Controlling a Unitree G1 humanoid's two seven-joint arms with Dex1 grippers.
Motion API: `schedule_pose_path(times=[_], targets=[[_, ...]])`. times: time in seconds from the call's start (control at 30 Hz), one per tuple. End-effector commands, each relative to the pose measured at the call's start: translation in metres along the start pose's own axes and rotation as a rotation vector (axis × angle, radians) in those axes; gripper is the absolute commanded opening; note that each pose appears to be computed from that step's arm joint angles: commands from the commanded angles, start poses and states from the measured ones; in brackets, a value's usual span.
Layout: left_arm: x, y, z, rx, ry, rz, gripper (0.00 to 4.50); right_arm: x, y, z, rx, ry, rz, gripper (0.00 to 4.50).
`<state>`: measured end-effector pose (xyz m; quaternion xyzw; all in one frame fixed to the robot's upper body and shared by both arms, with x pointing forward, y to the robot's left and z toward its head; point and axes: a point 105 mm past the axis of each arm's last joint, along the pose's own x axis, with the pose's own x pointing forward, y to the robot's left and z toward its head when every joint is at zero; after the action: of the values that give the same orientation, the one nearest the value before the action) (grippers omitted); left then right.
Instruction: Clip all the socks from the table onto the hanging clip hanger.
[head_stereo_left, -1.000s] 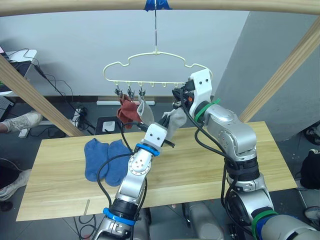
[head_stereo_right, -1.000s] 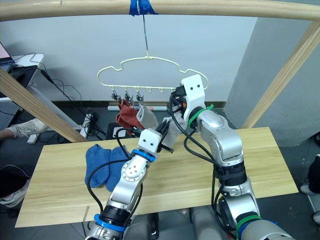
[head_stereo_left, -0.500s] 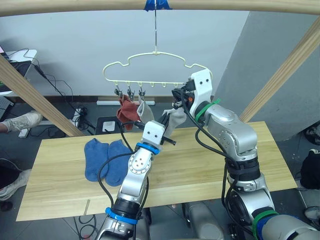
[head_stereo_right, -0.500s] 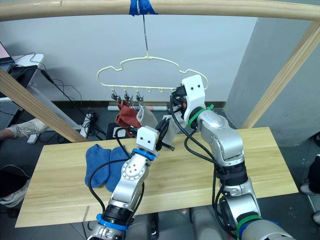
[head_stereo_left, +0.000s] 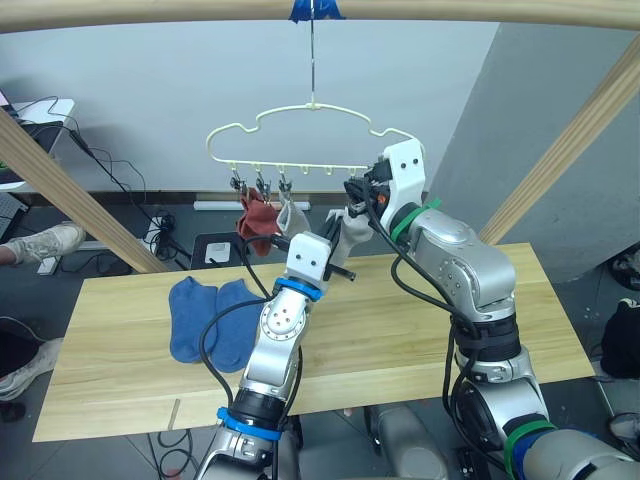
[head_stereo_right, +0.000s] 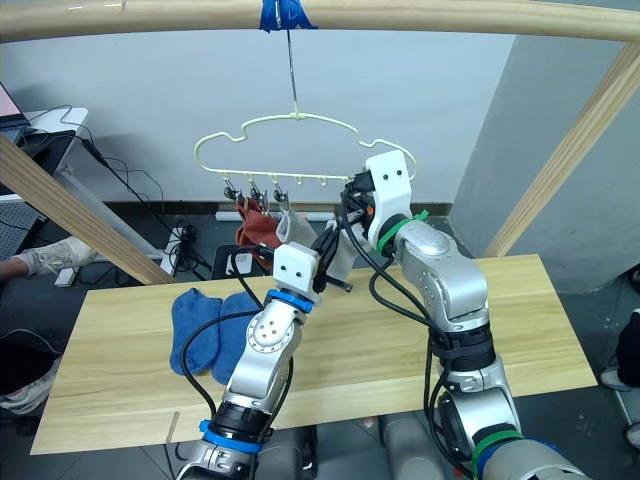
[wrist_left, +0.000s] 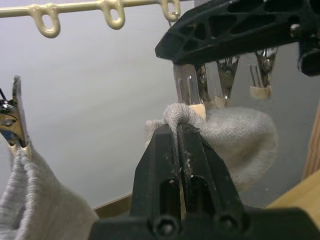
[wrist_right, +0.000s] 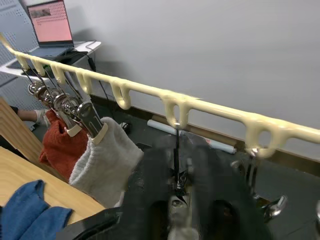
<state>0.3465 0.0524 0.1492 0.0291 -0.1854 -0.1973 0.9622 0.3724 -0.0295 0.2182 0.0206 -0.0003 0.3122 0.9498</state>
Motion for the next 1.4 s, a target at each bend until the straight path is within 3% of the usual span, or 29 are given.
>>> schedule_pose_path(times=[0.03,0.2,0.67,0.8,1.07,1.23,1.4], targets=[[0.005,-0.003,0.012,-0.005,-0.049,-0.001,0.0,-0.002,0.003,0.009,0.017,-0.035,0.017,1.96],[0.006,-0.003,0.01,-0.003,-0.045,-0.004,0.0,-0.004,0.005,0.015,0.037,-0.055,0.028,3.7],[0.009,-0.003,0.001,-0.01,-0.01,-0.012,0.0,-0.042,0.016,0.024,0.0,-0.052,0.17,3.7],[0.006,-0.009,-0.001,-0.038,-0.001,-0.056,0.89,-0.051,0.017,0.022,-0.033,-0.038,0.205,3.76],[-0.002,-0.011,-0.003,-0.033,0.028,-0.11,3.24,-0.064,0.017,0.023,-0.108,-0.042,0.234,3.76],[-0.017,-0.007,0.009,-0.03,0.037,-0.238,3.24,-0.068,0.009,0.024,-0.209,-0.074,0.17,3.76],[-0.037,0.002,0.033,-0.004,0.067,-0.47,3.24,-0.066,-0.012,0.022,-0.278,-0.116,0.005,3.76]])
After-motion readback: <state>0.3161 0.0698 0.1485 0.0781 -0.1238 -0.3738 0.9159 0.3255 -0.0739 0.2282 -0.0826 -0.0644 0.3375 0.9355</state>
